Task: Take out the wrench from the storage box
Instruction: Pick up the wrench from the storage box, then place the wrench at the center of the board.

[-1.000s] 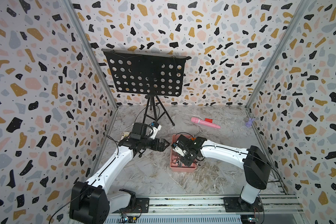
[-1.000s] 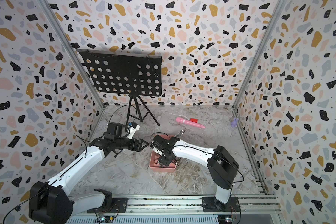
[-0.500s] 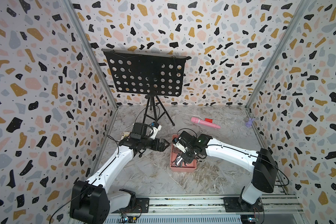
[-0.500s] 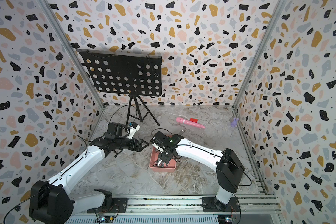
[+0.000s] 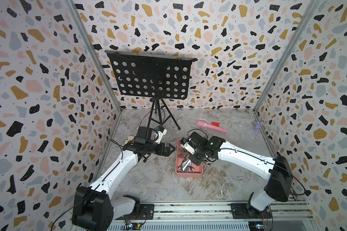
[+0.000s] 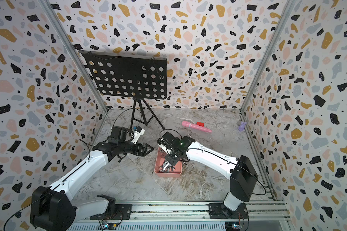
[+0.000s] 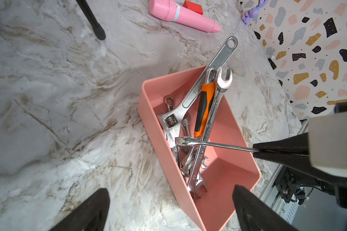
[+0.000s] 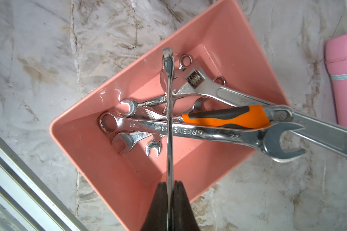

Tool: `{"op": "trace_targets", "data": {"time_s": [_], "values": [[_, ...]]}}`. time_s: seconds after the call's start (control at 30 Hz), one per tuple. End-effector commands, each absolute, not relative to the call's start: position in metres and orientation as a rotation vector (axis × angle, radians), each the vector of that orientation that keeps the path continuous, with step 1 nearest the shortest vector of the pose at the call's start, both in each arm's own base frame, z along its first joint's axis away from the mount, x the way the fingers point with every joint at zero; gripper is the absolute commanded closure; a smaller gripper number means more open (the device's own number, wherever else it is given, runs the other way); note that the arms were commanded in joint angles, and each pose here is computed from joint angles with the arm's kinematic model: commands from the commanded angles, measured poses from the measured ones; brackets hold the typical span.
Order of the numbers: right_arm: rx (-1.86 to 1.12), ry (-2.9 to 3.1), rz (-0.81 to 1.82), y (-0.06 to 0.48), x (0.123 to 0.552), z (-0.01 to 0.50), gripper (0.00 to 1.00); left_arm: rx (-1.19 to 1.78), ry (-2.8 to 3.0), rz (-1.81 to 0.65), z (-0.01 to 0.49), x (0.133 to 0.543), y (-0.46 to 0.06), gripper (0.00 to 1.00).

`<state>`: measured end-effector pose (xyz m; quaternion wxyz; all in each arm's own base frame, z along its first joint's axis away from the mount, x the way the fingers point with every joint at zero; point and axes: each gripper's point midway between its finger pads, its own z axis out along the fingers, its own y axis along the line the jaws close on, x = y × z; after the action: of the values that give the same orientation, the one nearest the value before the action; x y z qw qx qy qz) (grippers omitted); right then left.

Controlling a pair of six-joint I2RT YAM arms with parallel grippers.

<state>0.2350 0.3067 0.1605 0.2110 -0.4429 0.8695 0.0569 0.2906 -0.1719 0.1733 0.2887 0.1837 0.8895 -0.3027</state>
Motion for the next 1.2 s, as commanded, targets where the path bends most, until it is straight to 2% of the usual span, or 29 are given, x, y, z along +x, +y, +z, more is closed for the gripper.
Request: {"op": "trace_targets", "data": {"time_s": [0.0, 0.3, 0.6, 0.8, 1.17], "values": [[-1.147, 2.355, 0.184, 0.299, 0.24, 0.204, 1.0, 0.502, 2.332, -0.802, 0.186, 0.298, -0.172, 0.0], [-0.849, 2.42, 0.198, 0.225, 0.246, 0.217, 1.0, 0.463, 2.299, -0.9, 0.203, 0.298, -0.185, 0.0], [-0.436, 2.489, 0.239, 0.151, 0.249, 0.188, 1.0, 0.465, 2.283, -0.928, 0.207, 0.297, -0.192, 0.0], [-0.183, 2.491, 0.373, 0.151, 0.264, 0.147, 1.0, 0.47, 2.283, -0.921, 0.206, 0.297, -0.192, 0.0], [-0.007, 2.464, 0.476, 0.166, 0.294, 0.096, 1.0, 0.468, 2.312, -0.901, 0.194, 0.295, -0.189, 0.0]]}}
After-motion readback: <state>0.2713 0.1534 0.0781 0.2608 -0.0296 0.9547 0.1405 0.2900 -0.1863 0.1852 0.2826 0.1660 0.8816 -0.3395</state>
